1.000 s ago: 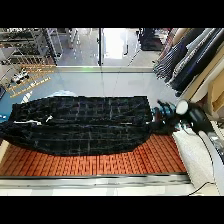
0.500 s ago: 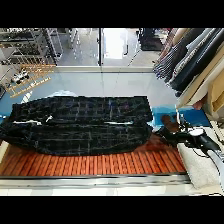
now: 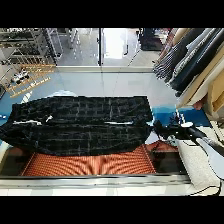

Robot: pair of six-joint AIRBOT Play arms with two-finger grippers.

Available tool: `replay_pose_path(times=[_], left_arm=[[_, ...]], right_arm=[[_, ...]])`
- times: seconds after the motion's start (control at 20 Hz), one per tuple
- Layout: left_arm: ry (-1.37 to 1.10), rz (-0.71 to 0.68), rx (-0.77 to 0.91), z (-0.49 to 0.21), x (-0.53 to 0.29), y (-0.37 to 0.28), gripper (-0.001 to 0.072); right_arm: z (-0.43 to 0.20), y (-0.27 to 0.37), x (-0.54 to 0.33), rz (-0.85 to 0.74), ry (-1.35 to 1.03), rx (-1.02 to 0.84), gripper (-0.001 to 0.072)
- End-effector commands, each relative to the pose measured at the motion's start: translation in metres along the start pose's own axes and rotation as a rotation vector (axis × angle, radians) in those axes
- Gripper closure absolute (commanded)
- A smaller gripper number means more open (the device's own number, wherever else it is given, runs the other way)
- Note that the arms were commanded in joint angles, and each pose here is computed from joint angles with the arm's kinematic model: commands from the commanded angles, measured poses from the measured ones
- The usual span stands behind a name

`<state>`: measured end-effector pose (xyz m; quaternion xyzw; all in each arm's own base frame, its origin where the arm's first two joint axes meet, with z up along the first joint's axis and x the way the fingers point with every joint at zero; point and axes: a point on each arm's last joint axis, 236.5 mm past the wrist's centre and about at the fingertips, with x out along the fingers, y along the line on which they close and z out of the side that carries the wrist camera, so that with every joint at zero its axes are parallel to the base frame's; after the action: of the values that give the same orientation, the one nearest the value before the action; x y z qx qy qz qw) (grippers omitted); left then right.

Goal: Fold the clothes and pants, and hang the long-sleeved shirts on hangers.

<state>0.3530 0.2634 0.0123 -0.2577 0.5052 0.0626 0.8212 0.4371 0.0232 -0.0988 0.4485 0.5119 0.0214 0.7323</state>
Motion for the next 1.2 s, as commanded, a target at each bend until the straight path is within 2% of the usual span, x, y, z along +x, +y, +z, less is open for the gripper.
replay_pose_path(times=[0.0, 0.1, 0.25, 0.3, 0.35, 0.45, 0.55, 0.85, 1.0, 1.15], left_arm=[[-0.018, -0.040, -0.115, 0.006, -0.004, -0.010, 0.0693], [-0.137, -0.134, -0.217, 0.046, -0.027, -0.033, 0.0693], [-0.451, -0.298, -0.168, 0.136, -0.112, -0.088, 0.0693], [-0.530, -0.288, -0.119, 0.153, -0.142, -0.096, 0.0693], [-0.562, -0.236, -0.059, 0.158, -0.161, -0.093, 0.0693], [-0.544, -0.126, 0.054, 0.148, -0.169, -0.072, 0.0692], [-0.457, -0.099, 0.093, 0.126, -0.145, -0.050, 0.0692], [-0.169, -0.193, 0.089, 0.010, -0.052, 0.010, 0.0693], [-0.066, -0.119, 0.022, -0.043, -0.041, 0.059, 0.0692], [-0.006, -0.029, -0.045, -0.079, -0.055, 0.104, 0.0691]], right_arm=[[0.032, 0.042, -0.011, 0.062, -0.055, -0.024, 0.0701], [0.076, 0.096, -0.051, 0.107, -0.172, -0.094, 0.0702], [0.126, 0.205, -0.137, 0.219, -0.338, -0.284, 0.0702], [0.116, 0.231, -0.164, 0.218, -0.315, -0.446, 0.0702], [0.096, 0.230, -0.181, 0.144, -0.241, -0.583, 0.0702], [0.067, 0.184, -0.195, -0.072, -0.110, -0.661, 0.0702], [0.050, 0.140, -0.196, -0.200, -0.068, -0.646, 0.0703], [-0.048, 0.004, -0.164, -0.326, 0.027, -0.520, 0.0704], [-0.109, -0.044, -0.146, -0.339, 0.133, -0.460, 0.0704], [-0.139, -0.058, -0.144, -0.339, 0.173, -0.444, 0.0704]])
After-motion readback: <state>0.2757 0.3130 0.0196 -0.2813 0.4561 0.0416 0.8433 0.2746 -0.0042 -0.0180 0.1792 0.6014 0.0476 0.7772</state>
